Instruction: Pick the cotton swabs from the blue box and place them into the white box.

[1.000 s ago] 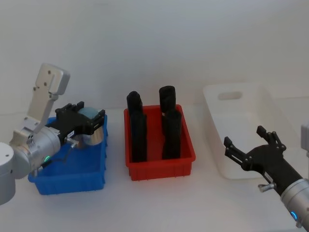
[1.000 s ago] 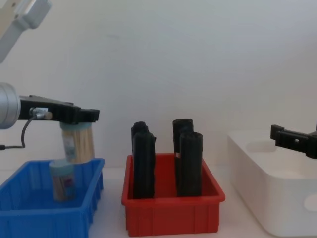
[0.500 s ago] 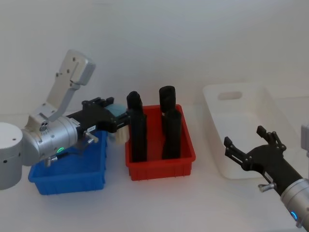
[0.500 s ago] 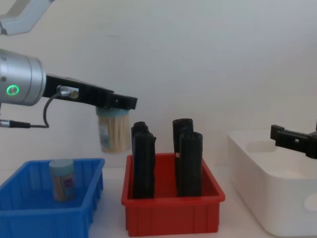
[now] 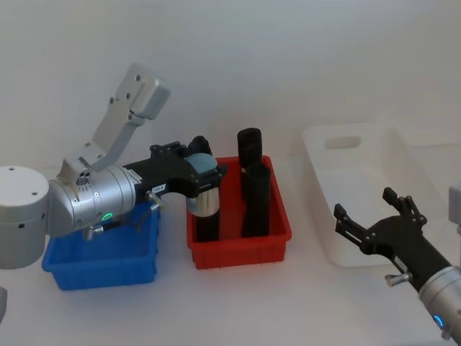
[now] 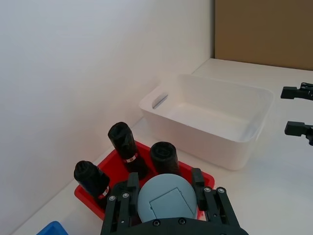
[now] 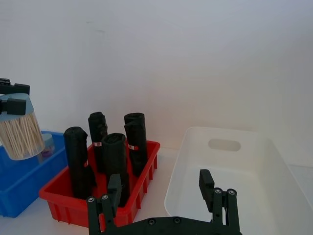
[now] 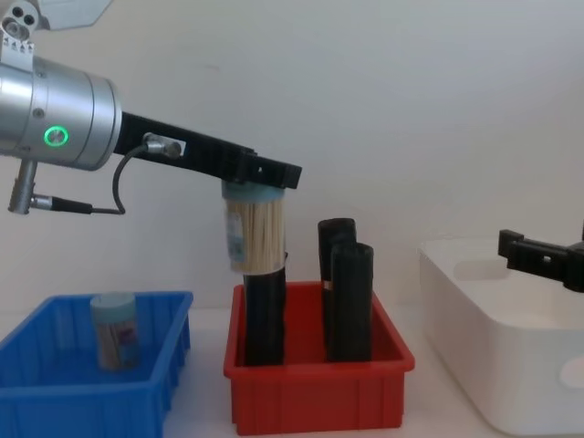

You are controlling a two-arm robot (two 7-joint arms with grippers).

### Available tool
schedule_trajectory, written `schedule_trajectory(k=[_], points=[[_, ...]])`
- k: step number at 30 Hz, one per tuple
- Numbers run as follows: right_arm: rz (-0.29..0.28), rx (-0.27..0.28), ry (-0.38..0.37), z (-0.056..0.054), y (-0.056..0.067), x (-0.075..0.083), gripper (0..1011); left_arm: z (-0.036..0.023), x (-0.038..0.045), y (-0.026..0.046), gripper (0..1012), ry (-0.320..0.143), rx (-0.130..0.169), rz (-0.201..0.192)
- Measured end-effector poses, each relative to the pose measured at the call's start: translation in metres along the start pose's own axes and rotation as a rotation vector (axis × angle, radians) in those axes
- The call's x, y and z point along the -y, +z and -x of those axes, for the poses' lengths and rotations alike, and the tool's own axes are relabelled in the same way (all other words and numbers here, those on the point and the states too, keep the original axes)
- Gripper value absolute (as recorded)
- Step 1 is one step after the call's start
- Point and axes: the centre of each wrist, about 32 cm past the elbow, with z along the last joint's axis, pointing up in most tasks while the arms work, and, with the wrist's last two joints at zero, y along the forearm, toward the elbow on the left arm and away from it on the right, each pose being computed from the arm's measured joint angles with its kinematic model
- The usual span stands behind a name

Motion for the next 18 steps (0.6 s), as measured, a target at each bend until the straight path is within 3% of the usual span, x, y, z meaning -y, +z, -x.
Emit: schedule_trajectory(k=[9, 18], points=[[-0.006, 0.013, 0.035, -0.0003, 0.0007, -0.0005, 1001, 0.0022, 0.0017, 0.0052, 656, -0.030, 0.007, 0.000], [-0.016, 0.043, 0.133, -0.0003, 0.0044, -0.0040, 1001, 0.0030, 0.0024, 0.0077, 656, -0.042, 0.010, 0.000]])
